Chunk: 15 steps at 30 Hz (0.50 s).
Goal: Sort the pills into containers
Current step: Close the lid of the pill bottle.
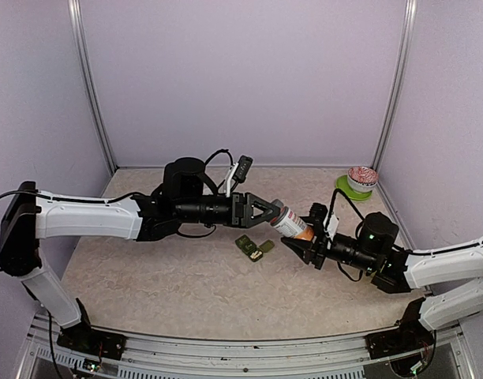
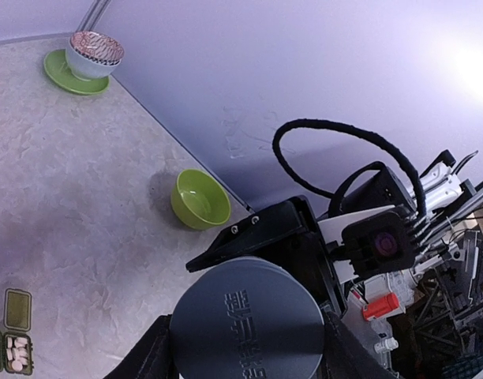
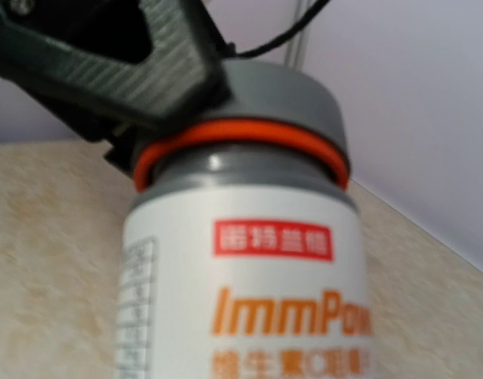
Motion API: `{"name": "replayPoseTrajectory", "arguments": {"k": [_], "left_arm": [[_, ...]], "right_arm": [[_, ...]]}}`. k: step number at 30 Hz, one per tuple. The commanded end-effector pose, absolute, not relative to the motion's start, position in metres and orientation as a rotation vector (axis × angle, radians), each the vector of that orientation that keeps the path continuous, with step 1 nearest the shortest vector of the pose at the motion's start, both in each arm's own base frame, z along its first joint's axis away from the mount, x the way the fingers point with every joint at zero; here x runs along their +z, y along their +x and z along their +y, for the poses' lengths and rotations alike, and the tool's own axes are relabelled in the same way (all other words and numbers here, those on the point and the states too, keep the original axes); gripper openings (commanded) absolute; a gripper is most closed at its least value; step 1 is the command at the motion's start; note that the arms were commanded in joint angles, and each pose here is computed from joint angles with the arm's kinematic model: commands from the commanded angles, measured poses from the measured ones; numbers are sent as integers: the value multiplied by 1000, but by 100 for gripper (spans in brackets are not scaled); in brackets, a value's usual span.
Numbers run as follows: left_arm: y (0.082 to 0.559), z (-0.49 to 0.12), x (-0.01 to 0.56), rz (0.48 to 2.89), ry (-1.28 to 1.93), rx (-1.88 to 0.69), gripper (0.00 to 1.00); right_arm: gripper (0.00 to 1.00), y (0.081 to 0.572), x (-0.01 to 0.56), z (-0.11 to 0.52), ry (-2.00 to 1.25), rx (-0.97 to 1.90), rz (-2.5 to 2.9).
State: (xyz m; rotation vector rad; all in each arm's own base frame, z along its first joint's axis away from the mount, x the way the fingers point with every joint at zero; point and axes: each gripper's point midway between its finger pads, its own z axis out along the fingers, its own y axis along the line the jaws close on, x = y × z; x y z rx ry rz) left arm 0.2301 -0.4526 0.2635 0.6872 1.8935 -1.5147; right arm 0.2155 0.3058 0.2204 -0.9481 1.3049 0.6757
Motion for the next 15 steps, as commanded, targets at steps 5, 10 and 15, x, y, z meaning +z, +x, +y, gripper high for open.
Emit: {"name": "replayPoseTrajectory", "arguments": {"k": [5,10,15], "left_arm": [[232,-458,237,2037,606,-1513,44],[236,-457,234,2051,554,-1506,44],[236,-457,236,2041,528,-1531,44]], "right_arm": [[0,230,261,304,-885,504,1208],[0,237,267,298,-805,462,1215],[0,232,272,297,-784,482,1183]]}}
